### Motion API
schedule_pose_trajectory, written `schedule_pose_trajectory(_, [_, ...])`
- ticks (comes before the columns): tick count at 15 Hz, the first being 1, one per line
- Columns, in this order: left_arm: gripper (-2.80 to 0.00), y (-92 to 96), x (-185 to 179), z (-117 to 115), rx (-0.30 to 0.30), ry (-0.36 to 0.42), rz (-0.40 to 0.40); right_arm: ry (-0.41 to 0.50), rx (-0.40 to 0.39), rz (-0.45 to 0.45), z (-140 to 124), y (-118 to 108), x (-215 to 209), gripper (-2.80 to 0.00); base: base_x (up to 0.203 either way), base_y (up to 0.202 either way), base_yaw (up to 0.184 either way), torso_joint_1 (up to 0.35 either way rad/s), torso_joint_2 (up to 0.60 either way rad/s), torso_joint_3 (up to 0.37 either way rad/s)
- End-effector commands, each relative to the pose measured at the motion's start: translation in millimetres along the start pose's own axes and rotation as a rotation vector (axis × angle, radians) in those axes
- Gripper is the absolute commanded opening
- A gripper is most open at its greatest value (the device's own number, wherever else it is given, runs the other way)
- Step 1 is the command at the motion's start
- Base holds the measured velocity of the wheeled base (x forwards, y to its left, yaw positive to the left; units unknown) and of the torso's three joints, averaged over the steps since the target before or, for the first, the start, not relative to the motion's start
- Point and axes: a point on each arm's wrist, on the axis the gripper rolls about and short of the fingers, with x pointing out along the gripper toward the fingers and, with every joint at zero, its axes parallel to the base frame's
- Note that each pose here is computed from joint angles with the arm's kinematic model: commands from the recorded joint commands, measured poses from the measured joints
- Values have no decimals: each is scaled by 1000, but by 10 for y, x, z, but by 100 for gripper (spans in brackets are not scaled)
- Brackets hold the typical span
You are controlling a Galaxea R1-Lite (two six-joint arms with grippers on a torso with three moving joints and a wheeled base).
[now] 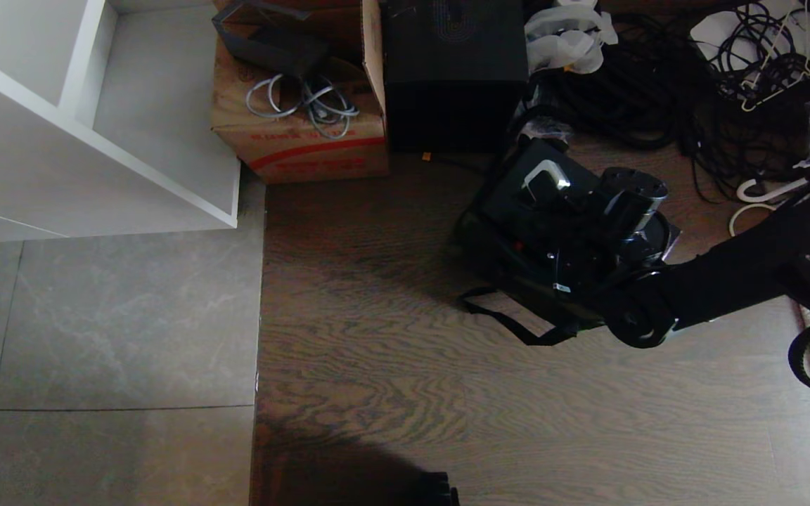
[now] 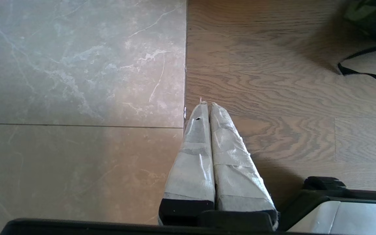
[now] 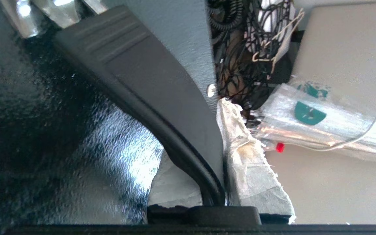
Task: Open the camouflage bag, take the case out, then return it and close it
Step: Lift the black box
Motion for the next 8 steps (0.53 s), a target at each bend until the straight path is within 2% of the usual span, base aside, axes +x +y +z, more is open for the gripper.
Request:
schedule_pose_trajectory(1, [-280,0,5,-21,0,6,1,4,6,0,17,-89,-13,-280,0,0,0,0,0,0])
schedule_pose_trajectory(3, [-280,0,5,-21,0,6,1,23,45,40,-26,14,-18,-280,0,0,0,0,0,0])
schedule_pose_trajectory(8, [-280,0,5,-22,0,6,1,36,111,63,-11,34,5,-280,0,0,0,0,0,0])
